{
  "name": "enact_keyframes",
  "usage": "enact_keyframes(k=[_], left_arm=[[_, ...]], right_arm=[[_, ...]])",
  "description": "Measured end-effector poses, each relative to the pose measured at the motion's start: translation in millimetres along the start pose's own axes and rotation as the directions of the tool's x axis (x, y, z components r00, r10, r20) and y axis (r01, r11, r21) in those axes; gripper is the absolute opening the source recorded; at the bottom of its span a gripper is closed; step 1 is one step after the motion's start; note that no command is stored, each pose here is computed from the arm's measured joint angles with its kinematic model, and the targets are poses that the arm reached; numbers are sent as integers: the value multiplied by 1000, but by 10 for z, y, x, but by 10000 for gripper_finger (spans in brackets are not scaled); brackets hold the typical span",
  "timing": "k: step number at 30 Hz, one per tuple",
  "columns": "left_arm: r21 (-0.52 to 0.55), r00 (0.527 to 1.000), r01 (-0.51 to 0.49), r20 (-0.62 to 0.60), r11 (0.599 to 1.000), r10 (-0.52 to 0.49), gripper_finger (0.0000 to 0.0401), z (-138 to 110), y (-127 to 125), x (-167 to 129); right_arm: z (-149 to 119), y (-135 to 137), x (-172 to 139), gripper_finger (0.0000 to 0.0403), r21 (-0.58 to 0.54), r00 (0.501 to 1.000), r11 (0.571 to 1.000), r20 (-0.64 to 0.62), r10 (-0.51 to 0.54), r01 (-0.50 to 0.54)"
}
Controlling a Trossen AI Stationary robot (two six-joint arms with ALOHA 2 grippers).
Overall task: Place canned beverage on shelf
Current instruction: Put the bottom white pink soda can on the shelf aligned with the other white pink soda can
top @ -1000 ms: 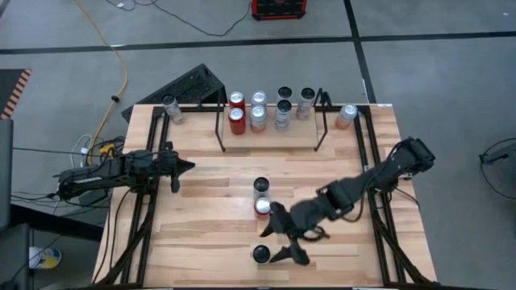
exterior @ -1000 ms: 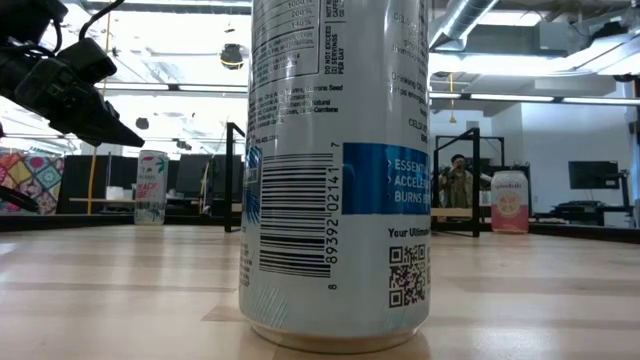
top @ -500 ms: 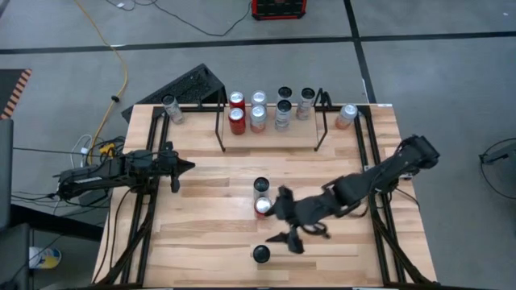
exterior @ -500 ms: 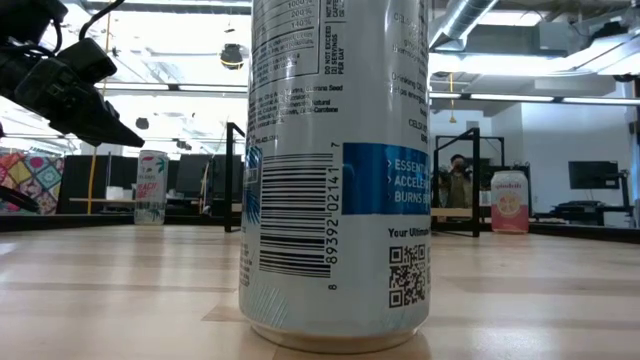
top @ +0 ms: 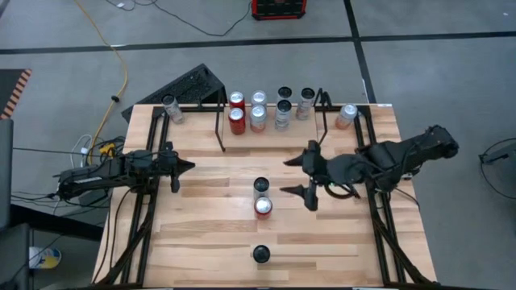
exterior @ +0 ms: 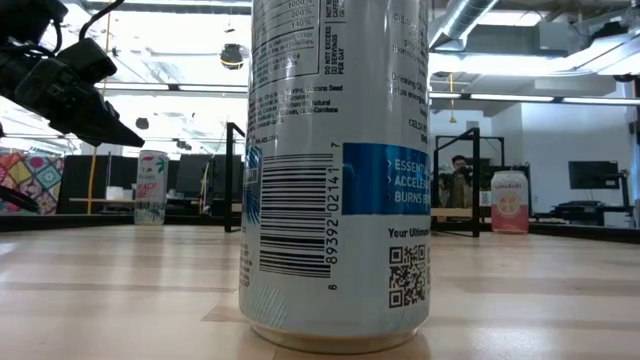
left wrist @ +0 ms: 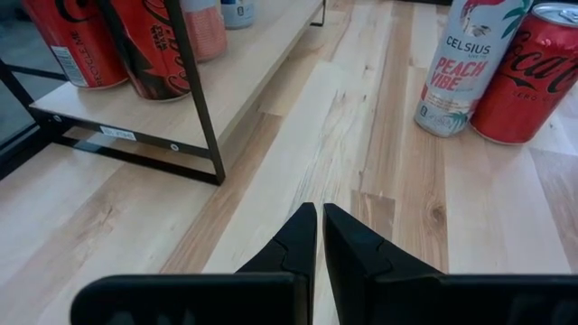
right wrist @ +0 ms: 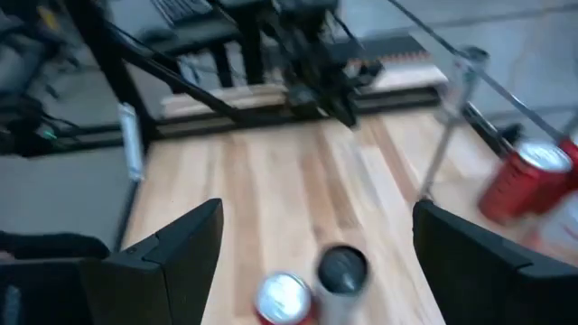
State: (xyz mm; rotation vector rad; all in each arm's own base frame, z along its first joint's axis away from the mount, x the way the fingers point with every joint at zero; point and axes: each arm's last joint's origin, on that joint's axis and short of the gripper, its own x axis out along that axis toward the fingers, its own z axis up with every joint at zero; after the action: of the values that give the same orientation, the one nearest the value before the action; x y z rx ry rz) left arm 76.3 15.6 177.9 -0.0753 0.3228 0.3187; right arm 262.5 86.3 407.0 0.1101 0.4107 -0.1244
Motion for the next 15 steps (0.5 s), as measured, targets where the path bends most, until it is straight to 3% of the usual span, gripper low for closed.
enact_keyframes(k=[4, 12, 15], left_arm=[[0, 1000, 0, 0, 1000, 0, 11, 0, 0, 0], [0, 1000, 0, 0, 1000, 0, 11, 1, 0, 0], [0, 1000, 0, 0, 1000, 0, 11, 0, 0, 0]], right_arm=[[-72, -180, 193, 333, 16, 992, 997, -104, -77, 79], [-242, -215, 866, 333, -48, 977, 995, -193, -94, 86], [-332, -285, 1087, 332, -12, 965, 996, -248, -83, 83]])
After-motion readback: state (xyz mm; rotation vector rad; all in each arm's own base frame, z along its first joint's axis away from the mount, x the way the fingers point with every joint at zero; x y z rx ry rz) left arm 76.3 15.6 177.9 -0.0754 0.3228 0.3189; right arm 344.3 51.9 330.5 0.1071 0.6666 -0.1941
